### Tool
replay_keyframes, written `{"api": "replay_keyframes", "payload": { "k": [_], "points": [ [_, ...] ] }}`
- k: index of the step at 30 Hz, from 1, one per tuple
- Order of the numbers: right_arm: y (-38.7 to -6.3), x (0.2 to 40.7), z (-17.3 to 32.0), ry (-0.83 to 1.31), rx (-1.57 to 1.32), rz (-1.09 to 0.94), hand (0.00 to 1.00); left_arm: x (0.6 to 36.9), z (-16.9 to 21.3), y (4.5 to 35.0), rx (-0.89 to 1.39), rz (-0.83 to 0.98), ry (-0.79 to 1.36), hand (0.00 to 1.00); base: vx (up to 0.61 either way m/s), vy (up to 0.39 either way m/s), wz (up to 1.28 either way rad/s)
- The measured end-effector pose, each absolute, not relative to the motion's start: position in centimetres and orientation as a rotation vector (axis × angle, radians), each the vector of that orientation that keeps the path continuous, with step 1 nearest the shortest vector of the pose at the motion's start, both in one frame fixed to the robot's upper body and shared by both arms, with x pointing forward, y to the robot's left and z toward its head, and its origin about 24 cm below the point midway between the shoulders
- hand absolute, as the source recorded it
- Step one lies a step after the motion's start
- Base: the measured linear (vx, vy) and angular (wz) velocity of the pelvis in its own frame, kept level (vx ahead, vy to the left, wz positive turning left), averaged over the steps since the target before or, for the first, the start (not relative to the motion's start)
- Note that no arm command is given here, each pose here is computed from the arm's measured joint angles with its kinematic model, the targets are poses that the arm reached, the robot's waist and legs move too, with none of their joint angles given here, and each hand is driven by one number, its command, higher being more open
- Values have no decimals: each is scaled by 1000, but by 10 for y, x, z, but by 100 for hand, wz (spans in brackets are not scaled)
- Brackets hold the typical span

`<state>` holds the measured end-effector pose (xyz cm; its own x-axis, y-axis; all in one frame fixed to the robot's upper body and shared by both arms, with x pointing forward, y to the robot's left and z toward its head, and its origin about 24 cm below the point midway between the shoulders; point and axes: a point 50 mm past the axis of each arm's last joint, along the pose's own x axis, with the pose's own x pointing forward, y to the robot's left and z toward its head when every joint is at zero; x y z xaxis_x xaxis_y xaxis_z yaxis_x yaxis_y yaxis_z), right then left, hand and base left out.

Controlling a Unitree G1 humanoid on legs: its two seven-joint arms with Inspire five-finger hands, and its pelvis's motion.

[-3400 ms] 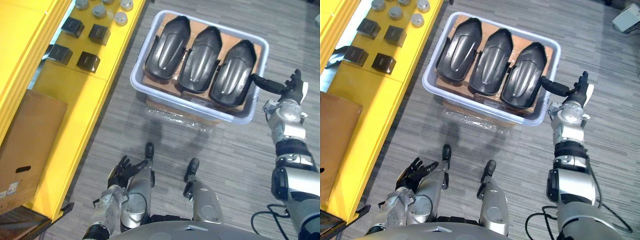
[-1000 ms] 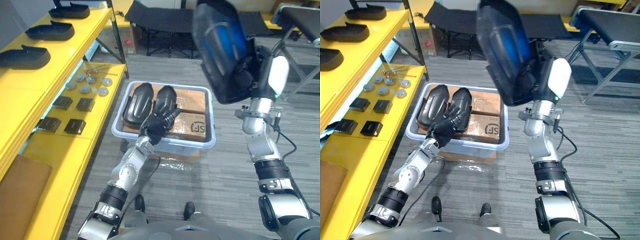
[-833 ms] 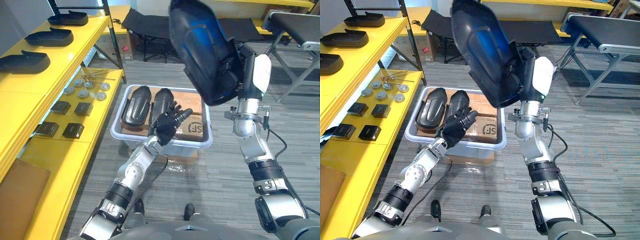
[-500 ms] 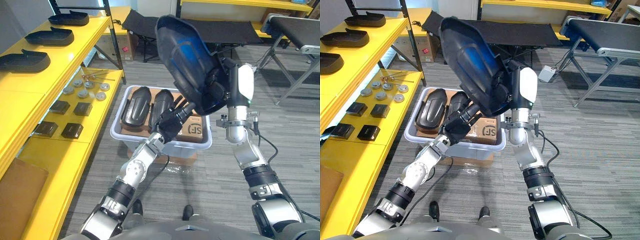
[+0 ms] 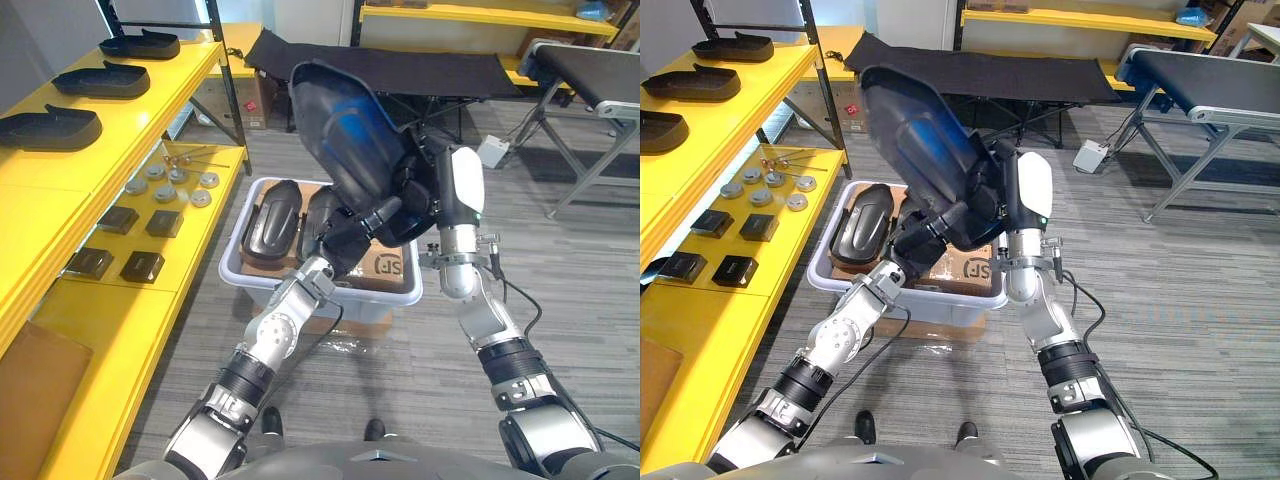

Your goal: Walk over and take three plastic housings, then place them on the shelf

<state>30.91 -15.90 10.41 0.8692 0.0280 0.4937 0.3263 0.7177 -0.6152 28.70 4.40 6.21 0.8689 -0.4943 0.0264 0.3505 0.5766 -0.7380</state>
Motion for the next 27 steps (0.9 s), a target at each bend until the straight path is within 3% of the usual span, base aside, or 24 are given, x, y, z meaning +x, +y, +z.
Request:
{"api": "replay_keyframes", "payload": {
  "k": [10,11,18,27],
  "points": [
    [-134,296,78,-410,-644,-39,0,286,51,60,-694,-212,221,100,-13,-1,1],
    [-132,295,76,-406,-637,-34,0,285,51,62,-700,-192,220,0,0,0,0],
    [-113,280,67,-385,-575,18,0,287,53,83,-833,12,190,0,0,0,0],
    [-108,274,61,-369,-556,19,0,283,48,84,-843,-10,190,0,0,0,0]
  ]
}}
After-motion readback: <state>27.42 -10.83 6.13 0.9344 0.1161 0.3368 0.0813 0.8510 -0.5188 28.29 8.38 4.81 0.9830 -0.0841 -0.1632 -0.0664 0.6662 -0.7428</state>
